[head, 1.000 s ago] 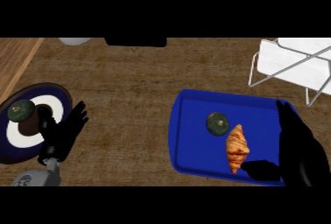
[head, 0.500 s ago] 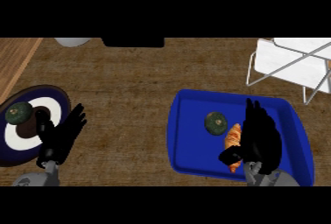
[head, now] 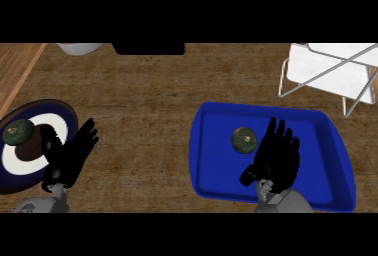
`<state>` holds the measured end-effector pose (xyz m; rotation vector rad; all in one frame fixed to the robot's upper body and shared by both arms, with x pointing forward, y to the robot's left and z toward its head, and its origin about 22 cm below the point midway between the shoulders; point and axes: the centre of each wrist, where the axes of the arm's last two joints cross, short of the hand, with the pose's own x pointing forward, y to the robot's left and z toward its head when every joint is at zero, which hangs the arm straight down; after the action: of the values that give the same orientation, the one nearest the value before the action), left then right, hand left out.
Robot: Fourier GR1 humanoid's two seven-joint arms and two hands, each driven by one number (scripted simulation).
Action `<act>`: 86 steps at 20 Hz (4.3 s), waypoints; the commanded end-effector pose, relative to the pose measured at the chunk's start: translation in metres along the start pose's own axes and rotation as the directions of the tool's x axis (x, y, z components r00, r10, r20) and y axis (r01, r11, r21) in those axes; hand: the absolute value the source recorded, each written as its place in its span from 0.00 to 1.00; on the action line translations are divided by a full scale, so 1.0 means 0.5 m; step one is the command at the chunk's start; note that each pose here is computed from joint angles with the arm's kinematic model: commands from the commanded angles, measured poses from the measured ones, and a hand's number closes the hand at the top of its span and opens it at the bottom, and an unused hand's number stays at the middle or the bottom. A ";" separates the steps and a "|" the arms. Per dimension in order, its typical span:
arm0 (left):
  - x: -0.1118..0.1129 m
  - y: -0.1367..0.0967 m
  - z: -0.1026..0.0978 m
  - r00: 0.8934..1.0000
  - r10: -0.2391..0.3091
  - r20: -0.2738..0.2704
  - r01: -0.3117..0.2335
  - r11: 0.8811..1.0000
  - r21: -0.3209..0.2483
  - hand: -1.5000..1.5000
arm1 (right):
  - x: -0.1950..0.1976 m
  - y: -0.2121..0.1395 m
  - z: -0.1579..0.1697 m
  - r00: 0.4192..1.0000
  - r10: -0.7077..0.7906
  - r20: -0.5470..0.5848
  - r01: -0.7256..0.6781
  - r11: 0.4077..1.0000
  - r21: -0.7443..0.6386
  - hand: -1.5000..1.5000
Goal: Pick the croissant from the tray and place it in the tiered shelf
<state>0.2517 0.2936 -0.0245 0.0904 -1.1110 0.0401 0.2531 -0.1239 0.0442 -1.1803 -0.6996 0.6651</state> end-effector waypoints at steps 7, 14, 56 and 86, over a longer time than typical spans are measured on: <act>-0.020 -0.016 0.001 1.000 0.010 -0.007 -0.010 1.000 0.002 0.50 | 0.014 0.063 0.018 0.976 0.072 -0.205 -0.070 0.997 0.018 0.00; -0.004 0.000 -0.011 1.000 0.009 0.012 -0.009 1.000 -0.010 0.50 | 0.006 0.064 -0.035 0.961 0.095 -0.260 -0.104 0.994 -0.022 0.00; 0.010 0.040 0.004 1.000 0.012 0.008 -0.012 1.000 0.011 0.50 | 0.021 -0.101 -0.169 0.808 -0.361 0.466 0.295 0.932 0.211 1.00; -0.007 -0.016 -0.012 1.000 0.003 0.013 -0.003 1.000 0.007 0.50 | -0.094 -0.691 -0.225 0.796 -0.473 0.378 0.581 0.771 -0.261 1.00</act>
<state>0.2560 0.2913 -0.0258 0.0923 -1.1141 0.0439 0.3333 -0.2873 0.3469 -1.1400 -1.4098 0.2434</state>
